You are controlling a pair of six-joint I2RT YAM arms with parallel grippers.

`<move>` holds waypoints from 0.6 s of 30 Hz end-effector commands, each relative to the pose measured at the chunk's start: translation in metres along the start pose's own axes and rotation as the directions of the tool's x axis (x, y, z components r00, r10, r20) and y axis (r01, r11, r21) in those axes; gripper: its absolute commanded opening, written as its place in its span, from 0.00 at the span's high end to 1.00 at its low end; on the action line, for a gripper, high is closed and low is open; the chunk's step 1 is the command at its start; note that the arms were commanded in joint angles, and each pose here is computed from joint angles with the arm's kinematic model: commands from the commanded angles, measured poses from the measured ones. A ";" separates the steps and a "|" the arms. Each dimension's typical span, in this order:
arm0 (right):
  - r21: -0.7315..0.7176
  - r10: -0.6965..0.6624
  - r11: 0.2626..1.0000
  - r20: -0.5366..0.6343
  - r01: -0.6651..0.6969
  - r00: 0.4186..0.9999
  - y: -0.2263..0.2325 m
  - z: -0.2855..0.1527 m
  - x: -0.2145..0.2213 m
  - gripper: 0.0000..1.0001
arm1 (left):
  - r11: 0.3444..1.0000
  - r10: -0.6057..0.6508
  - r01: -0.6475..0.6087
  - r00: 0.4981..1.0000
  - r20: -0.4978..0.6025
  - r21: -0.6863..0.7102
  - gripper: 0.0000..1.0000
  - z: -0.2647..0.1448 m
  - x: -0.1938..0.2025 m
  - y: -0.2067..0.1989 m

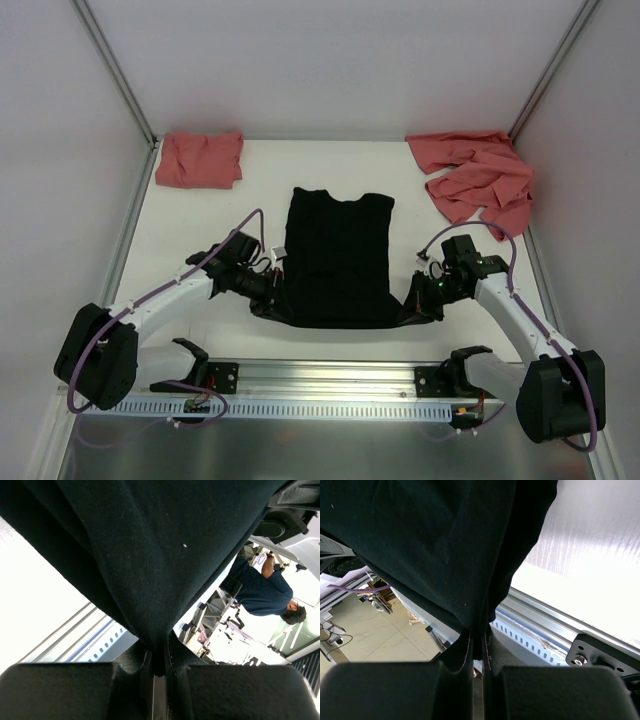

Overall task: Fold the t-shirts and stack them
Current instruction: Grab one side of the 2/3 rectangular tshirt with both arms, then fold the long partially folded tshirt into a neat square

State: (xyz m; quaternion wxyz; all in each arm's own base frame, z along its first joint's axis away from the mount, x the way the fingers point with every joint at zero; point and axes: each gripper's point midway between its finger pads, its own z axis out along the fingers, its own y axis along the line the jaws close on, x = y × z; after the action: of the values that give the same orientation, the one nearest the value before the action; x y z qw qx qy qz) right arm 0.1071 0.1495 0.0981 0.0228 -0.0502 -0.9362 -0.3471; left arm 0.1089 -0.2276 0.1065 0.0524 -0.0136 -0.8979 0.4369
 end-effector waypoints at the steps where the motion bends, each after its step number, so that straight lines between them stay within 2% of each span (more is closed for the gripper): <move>1: 0.129 0.005 0.992 0.020 -0.007 1.000 -0.020 -0.009 0.002 1.00 | 0.995 -0.059 0.056 0.998 -0.023 -0.084 1.00 -0.001 0.007 0.019; 10: 0.127 -0.008 0.992 0.038 0.003 0.999 -0.011 -0.013 -0.012 1.00 | 0.996 -0.025 0.022 0.999 -0.034 -0.085 1.00 0.001 -0.018 0.004; 18: 0.124 -0.041 0.992 0.073 0.032 0.996 0.010 -0.025 -0.045 1.00 | 0.997 0.056 -0.056 0.998 0.000 -0.045 1.00 -0.004 -0.058 -0.036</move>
State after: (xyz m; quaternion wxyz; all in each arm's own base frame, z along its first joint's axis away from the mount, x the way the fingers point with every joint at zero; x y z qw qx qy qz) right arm 0.1377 0.1464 0.1122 0.0023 -0.0491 -0.9468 -0.3180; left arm 0.1514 -0.2493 0.1224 0.0597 -0.0274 -0.9022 0.4263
